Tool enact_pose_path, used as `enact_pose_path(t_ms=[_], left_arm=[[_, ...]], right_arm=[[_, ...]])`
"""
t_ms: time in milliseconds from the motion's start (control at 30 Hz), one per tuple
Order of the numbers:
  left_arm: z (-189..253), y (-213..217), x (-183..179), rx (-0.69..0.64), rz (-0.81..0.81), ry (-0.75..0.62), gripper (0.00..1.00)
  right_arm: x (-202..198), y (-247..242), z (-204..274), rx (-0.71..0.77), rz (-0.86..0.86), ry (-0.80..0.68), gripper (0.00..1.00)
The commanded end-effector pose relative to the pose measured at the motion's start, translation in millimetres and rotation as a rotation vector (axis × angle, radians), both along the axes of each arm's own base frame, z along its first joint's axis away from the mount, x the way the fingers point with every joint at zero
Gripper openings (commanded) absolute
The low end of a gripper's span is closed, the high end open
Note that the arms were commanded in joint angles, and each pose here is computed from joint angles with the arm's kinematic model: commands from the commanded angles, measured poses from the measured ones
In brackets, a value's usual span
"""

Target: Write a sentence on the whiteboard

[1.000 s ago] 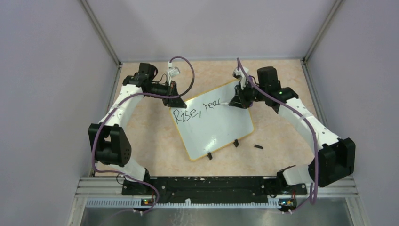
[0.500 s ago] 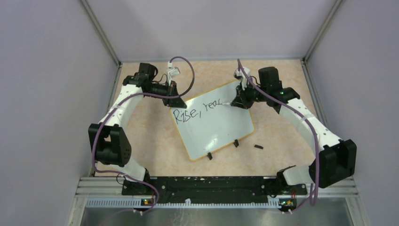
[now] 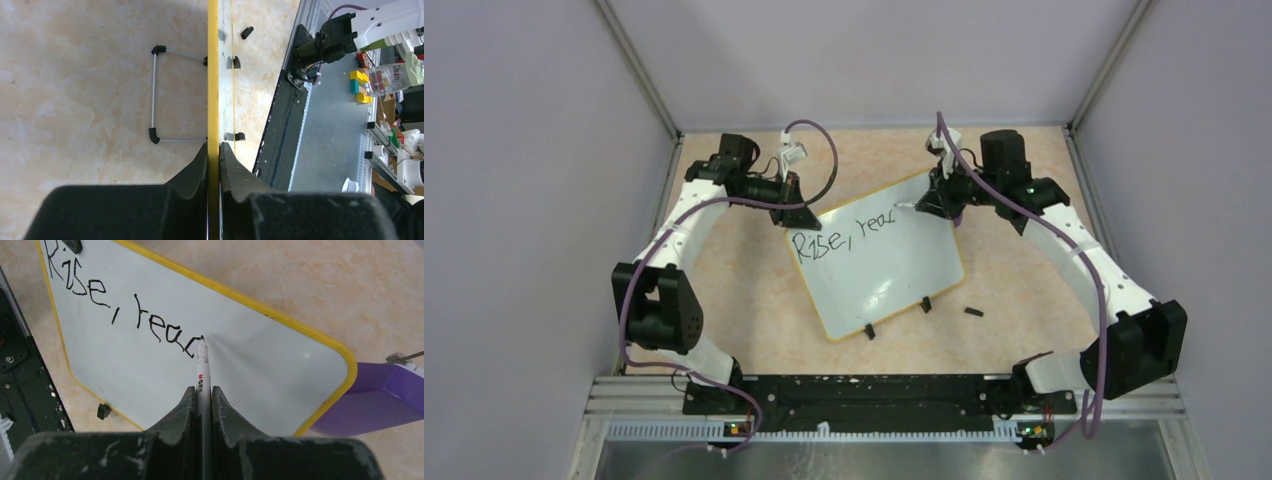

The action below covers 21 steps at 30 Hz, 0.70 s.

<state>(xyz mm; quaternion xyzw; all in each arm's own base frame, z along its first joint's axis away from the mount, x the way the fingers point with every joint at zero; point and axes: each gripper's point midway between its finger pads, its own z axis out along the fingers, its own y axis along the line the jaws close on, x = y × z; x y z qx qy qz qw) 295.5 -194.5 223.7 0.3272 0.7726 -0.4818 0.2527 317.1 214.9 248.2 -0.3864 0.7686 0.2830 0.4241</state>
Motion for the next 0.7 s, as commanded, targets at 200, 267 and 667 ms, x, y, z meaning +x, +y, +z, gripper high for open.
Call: enact_pose_path(t_ms=[200, 267, 667], left_arm=[[9, -3, 6, 0.014, -0.019, -0.114, 0.00], [9, -3, 6, 0.014, -0.019, -0.115, 0.00], [7, -4, 7, 0.015, -0.020, -0.110, 0.00]], right_arm=[[18, -4, 27, 0.012, -0.034, -0.102, 0.00], [20, -4, 25, 0.008, -0.037, -0.102, 0.00], [8, -9, 2, -0.018, -0.032, -0.057, 0.00]])
